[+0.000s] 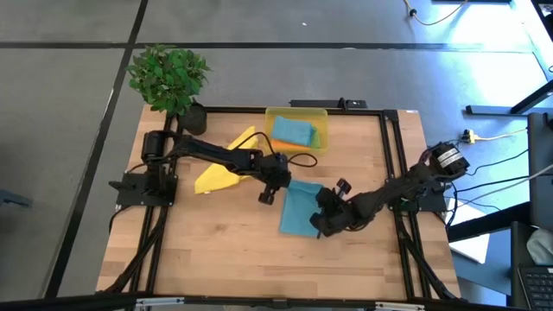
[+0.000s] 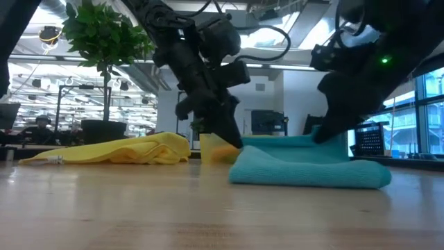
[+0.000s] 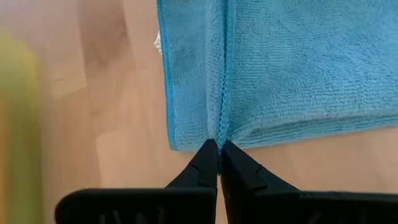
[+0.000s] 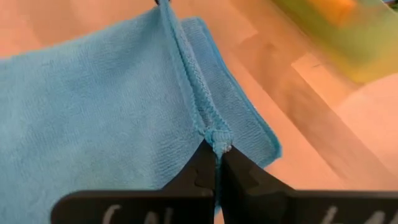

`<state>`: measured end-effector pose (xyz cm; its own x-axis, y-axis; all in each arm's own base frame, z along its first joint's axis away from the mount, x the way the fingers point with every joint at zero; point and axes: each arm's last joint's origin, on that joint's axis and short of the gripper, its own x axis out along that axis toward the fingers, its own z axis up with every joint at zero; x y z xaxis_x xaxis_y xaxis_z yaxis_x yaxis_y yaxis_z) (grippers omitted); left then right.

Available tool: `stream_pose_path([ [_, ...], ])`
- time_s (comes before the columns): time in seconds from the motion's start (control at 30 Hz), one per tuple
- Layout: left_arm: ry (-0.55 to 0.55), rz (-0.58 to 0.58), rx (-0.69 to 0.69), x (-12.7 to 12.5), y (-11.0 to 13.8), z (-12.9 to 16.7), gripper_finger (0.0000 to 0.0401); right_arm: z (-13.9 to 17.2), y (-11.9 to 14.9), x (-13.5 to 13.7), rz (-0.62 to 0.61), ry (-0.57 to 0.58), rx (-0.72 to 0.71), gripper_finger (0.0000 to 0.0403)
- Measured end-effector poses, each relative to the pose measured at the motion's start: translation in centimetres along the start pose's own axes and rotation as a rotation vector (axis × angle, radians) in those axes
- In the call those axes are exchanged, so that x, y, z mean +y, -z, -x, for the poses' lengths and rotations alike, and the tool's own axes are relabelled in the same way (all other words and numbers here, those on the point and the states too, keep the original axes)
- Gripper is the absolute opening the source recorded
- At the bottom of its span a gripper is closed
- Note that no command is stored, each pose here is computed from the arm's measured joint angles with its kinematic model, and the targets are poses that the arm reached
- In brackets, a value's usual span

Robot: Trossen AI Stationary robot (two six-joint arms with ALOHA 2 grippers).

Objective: Fold microfiber towels
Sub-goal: Fold the blue microfiber cloth

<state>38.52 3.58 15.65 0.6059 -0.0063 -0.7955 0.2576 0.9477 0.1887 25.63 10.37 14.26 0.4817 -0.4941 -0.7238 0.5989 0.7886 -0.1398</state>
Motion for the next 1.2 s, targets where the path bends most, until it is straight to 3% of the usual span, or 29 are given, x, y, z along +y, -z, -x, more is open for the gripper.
stream_pose_path([
  [0.23,-0.021,0.035,0.020,0.5,0.4,-0.2,0.0000,-1.1,-0.6,-0.9,-0.041,0.034,0.006,0.0015],
  [0.47,-0.038,0.045,0.035,0.5,0.5,-0.2,0.0019,-1.3,-0.8,-1.1,-0.023,0.059,-0.013,0.0068],
  [0.57,-0.102,0.044,0.062,0.7,0.5,0.0,0.0046,-1.2,-0.9,-1.2,-0.016,0.077,-0.031,0.0094],
  [0.73,-0.298,0.035,0.114,1.2,0.1,1.5,0.0088,-0.2,-1.9,-1.5,0.007,0.139,-0.022,0.0121],
  [0.83,-0.344,0.028,0.140,1.0,-0.2,2.9,0.0104,1.0,-2.5,-1.6,0.012,0.158,-0.044,0.0126],
  [0.93,-0.299,0.070,0.100,0.4,-0.8,4.4,0.0112,2.5,-2.7,-1.4,0.039,0.136,-0.088,0.0127],
  [1.1,-0.008,0.070,-0.082,-2.4,-1.9,4.7,0.0113,4.7,-1.9,-0.5,0.107,0.084,-0.184,0.0127],
  [1.2,-0.002,0.018,-0.217,-4.7,-1.5,3.1,0.0108,5.4,-1.0,0.5,0.101,0.049,-0.262,0.0124],
])
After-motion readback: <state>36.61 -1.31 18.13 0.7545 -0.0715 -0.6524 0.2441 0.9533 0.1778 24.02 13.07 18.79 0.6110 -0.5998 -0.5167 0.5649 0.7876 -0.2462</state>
